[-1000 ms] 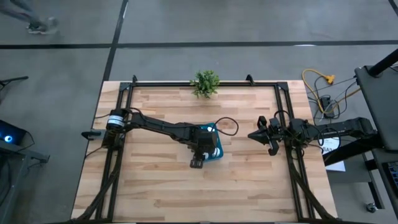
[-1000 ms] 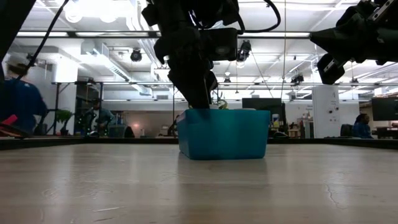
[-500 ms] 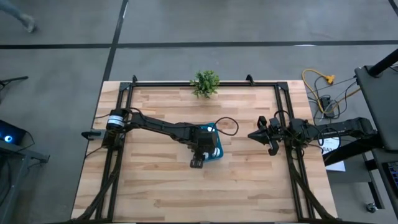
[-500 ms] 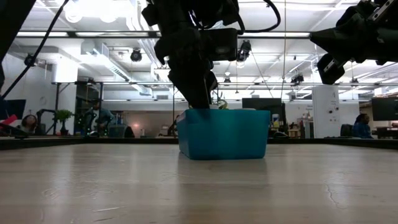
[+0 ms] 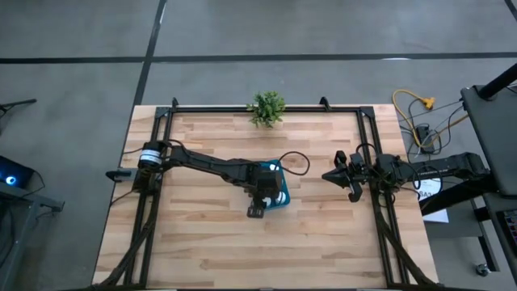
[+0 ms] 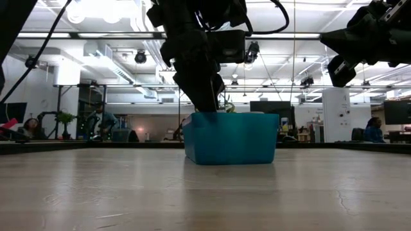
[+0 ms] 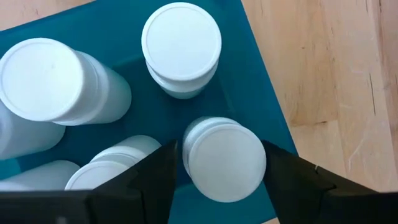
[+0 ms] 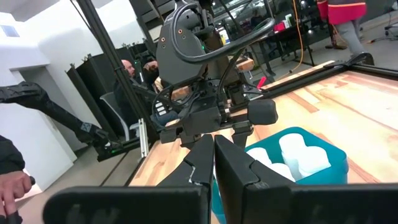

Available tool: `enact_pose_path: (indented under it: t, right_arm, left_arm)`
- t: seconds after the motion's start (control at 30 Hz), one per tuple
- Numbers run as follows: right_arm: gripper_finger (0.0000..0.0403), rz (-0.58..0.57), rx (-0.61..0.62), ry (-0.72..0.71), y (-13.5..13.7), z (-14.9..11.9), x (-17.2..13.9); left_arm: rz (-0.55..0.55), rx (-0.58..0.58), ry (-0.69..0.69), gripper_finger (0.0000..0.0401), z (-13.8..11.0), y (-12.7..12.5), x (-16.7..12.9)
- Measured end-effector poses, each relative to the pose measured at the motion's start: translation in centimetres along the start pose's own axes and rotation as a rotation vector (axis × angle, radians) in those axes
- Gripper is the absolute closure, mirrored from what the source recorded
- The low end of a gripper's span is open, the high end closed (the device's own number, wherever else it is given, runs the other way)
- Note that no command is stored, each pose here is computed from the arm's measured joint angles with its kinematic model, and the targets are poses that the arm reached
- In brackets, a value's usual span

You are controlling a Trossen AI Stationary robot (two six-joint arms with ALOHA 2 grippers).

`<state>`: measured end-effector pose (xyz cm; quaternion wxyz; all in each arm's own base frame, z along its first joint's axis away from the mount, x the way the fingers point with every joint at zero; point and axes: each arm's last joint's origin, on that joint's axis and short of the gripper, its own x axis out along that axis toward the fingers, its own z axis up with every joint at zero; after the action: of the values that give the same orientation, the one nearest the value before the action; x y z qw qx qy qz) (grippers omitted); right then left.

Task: Pick and place pill bottles into a basket
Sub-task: Put the white medicine bottle into the blue bin

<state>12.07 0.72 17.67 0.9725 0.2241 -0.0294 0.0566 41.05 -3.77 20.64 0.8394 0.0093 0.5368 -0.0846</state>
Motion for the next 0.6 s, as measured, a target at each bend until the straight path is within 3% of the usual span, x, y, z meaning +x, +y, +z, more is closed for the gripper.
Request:
enact_pose_path:
  t: [0.6]
  right_arm:
    - [0.0394, -0.005, 0.000, -0.003, -0.02, 0.01, 0.00]
  left_arm:
    - [0.000, 0.001, -0.012, 0.0196, 0.32, -0.01, -0.28]
